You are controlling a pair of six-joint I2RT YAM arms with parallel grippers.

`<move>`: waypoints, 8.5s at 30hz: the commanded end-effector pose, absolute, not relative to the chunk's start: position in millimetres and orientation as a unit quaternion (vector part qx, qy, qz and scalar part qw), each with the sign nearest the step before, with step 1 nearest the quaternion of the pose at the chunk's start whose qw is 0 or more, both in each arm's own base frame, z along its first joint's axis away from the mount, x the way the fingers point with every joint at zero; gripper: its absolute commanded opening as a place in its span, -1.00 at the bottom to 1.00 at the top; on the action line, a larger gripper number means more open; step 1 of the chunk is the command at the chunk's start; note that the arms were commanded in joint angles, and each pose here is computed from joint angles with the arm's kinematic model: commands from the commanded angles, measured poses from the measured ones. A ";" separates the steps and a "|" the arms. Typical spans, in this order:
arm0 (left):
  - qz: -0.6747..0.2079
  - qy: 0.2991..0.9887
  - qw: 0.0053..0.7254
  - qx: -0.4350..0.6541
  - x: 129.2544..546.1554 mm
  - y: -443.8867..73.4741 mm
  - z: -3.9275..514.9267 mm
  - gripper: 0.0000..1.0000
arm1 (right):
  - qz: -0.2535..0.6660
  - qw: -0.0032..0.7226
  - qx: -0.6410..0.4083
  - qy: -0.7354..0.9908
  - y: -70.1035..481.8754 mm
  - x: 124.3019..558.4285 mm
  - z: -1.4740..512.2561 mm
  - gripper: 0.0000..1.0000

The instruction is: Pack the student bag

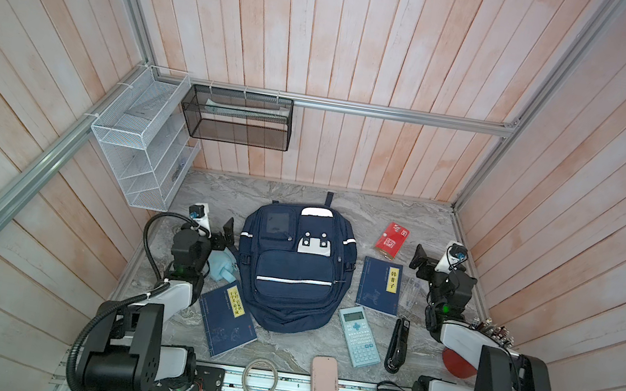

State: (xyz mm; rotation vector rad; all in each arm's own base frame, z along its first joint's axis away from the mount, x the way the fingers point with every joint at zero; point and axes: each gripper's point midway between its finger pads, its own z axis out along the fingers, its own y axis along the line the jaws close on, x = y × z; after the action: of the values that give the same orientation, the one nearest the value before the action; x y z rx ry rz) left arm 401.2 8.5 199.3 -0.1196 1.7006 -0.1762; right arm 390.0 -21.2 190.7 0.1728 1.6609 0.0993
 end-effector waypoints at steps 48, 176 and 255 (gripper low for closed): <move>-0.366 0.830 0.422 -0.009 559.0 -259.3 154.8 -0.19 | 0.337 0.463 0.179 0.800 133.3 494.4 105.2 -1.00; -0.418 0.788 0.448 0.057 264.2 -197.1 149.5 0.42 | 0.017 0.406 -0.594 0.694 289.0 372.7 73.3 -1.00; -0.274 0.852 0.446 0.003 295.8 -171.8 121.1 -1.00 | 0.082 0.484 -0.508 0.707 257.2 386.3 121.0 -0.20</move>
State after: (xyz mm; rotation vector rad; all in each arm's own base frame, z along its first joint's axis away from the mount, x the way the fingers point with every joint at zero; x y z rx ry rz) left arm 301.7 -169.6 128.1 0.0216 2.0834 -0.6409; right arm 368.4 261.9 105.5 -1.2981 1.7365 0.2741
